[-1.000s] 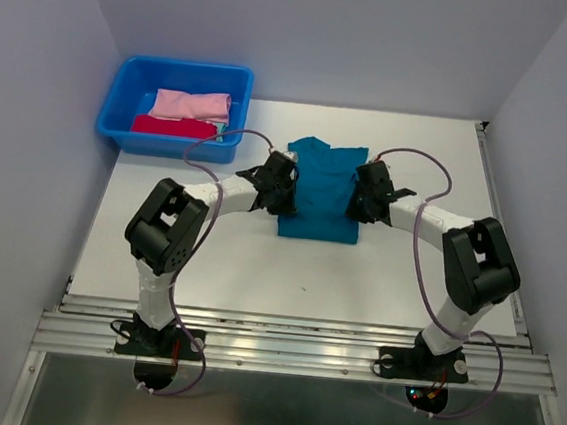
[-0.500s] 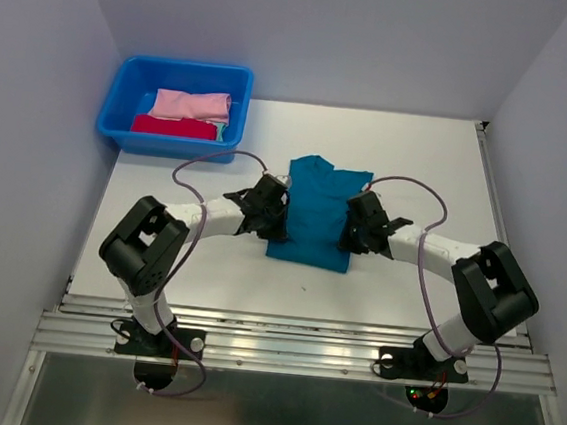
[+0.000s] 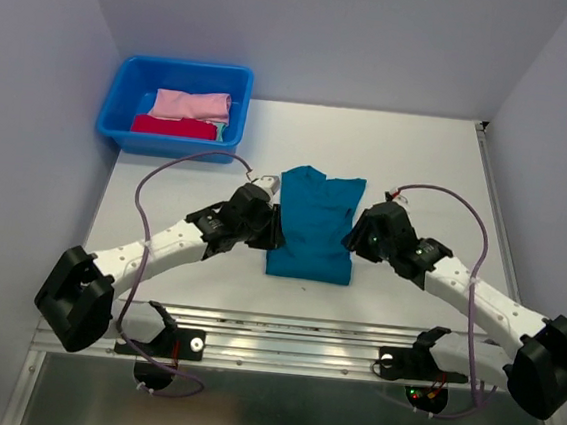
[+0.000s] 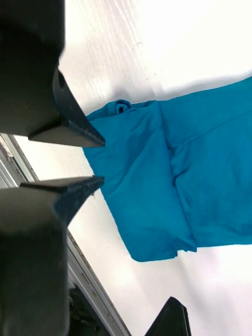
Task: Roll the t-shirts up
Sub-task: Roll the T-shirt to the center of the board.
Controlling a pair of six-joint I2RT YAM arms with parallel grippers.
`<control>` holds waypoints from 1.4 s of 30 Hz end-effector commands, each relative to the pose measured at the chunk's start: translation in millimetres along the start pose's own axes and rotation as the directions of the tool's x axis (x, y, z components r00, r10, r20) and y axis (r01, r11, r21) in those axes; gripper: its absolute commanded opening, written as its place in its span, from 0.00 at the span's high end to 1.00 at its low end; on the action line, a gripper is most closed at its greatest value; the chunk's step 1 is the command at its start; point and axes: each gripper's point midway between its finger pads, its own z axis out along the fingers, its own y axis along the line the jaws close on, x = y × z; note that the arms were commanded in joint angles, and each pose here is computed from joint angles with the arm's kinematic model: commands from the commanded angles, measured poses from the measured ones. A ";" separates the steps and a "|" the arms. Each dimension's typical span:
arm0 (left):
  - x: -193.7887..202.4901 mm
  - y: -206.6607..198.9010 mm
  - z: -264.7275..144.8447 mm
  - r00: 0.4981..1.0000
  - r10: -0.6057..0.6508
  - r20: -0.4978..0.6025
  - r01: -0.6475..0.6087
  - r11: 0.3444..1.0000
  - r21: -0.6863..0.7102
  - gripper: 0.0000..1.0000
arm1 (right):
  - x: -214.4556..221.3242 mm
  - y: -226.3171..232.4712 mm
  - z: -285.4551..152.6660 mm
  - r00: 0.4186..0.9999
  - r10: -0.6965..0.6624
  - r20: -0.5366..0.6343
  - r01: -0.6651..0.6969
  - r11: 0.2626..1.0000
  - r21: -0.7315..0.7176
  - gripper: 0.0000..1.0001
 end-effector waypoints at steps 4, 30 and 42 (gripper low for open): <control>36.7 30.6 -3.0 0.998 -0.050 -0.028 0.049 0.998 -0.049 0.44 | 43.2 -35.1 -1.1 0.993 0.086 -0.079 -0.083 0.996 0.039 0.47; 77.4 41.7 23.7 0.994 -0.064 -0.094 0.065 0.998 0.013 0.60 | 84.9 -53.6 17.1 0.979 0.126 -0.162 -0.125 0.992 0.017 0.54; 75.9 43.4 26.6 0.993 -0.073 -0.092 0.073 0.997 -0.004 0.96 | 85.2 -50.9 15.9 0.977 0.128 -0.168 -0.130 0.992 0.003 0.72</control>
